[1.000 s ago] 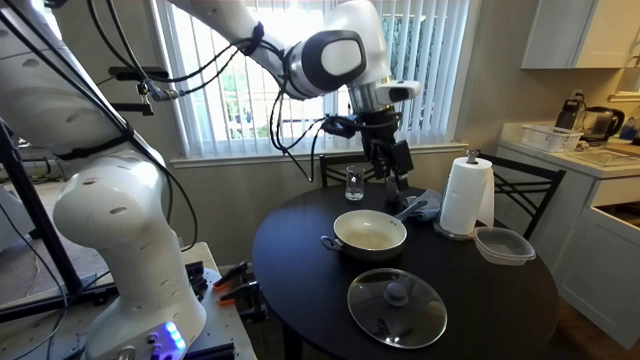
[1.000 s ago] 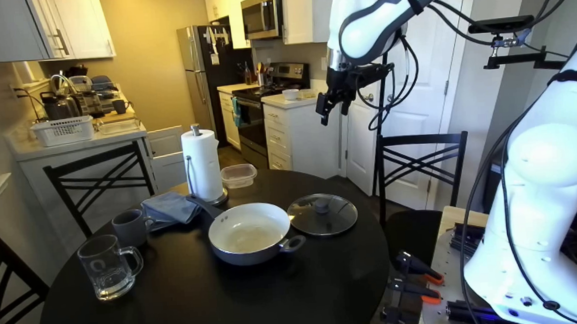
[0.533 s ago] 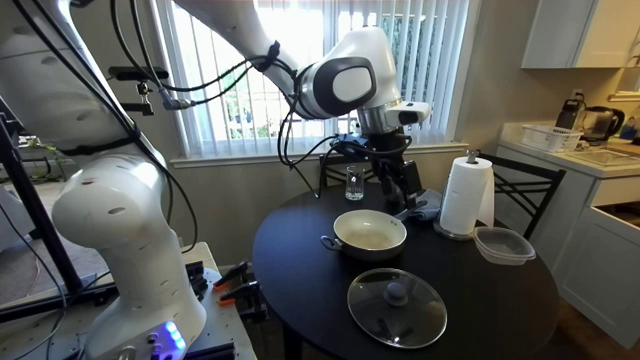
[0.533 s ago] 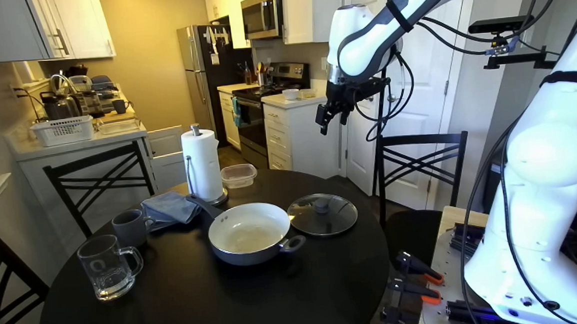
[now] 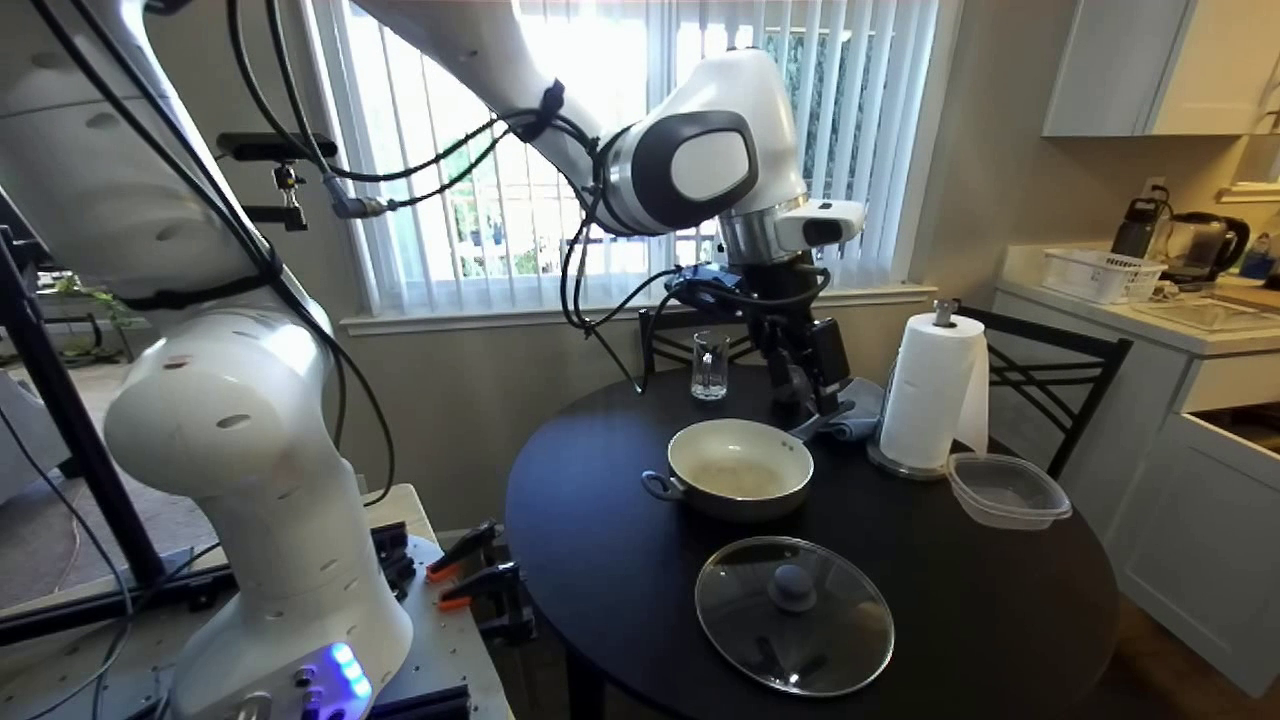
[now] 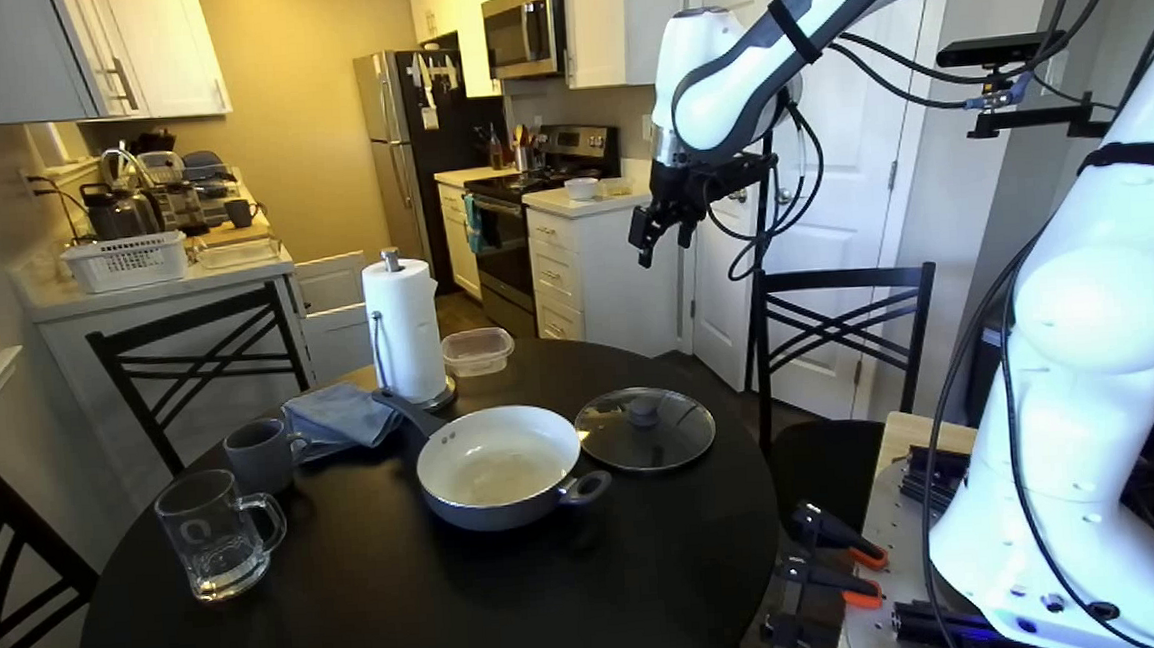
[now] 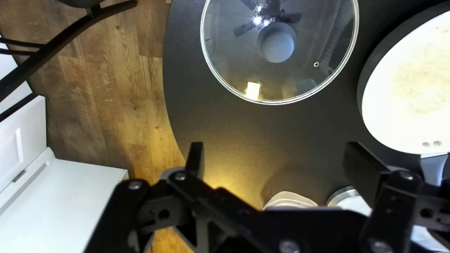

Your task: Put the lid on the pot

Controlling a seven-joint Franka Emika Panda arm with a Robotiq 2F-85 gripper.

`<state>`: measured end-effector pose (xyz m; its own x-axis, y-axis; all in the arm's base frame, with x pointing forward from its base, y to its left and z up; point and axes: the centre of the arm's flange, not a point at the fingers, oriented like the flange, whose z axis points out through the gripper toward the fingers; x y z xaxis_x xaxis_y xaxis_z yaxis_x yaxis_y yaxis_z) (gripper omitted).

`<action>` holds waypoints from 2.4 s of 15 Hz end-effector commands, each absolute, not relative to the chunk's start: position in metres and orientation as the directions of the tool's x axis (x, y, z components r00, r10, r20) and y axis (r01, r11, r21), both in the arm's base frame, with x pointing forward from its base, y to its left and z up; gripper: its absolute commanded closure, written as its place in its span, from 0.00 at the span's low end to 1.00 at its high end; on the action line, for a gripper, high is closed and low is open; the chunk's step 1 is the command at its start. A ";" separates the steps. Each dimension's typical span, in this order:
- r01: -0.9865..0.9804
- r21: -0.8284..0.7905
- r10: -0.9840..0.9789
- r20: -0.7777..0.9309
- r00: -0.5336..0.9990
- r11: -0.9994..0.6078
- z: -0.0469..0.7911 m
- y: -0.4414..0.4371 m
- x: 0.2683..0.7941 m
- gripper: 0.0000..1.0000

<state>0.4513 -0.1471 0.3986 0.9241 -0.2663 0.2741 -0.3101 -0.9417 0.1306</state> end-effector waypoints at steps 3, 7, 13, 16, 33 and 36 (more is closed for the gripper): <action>-0.340 0.051 -0.326 0.187 0.927 -0.939 0.330 -0.213 0.519 0.00; -0.336 -0.103 -0.345 0.092 0.934 -0.936 0.261 -0.249 0.550 0.00; -0.248 -0.029 -0.248 -0.023 0.969 -0.968 0.182 -0.253 0.569 0.00; -0.188 0.066 -0.193 -0.076 0.978 -0.980 0.160 -0.252 0.569 0.00; -0.091 0.129 -0.101 -0.071 0.992 -0.987 0.131 -0.171 0.538 0.00; -0.072 0.112 -0.078 -0.048 0.996 -0.991 0.129 -0.157 0.524 0.00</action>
<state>0.5494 -0.1709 0.1183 0.9925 -0.0927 -0.0795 -0.0841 -0.9908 0.1063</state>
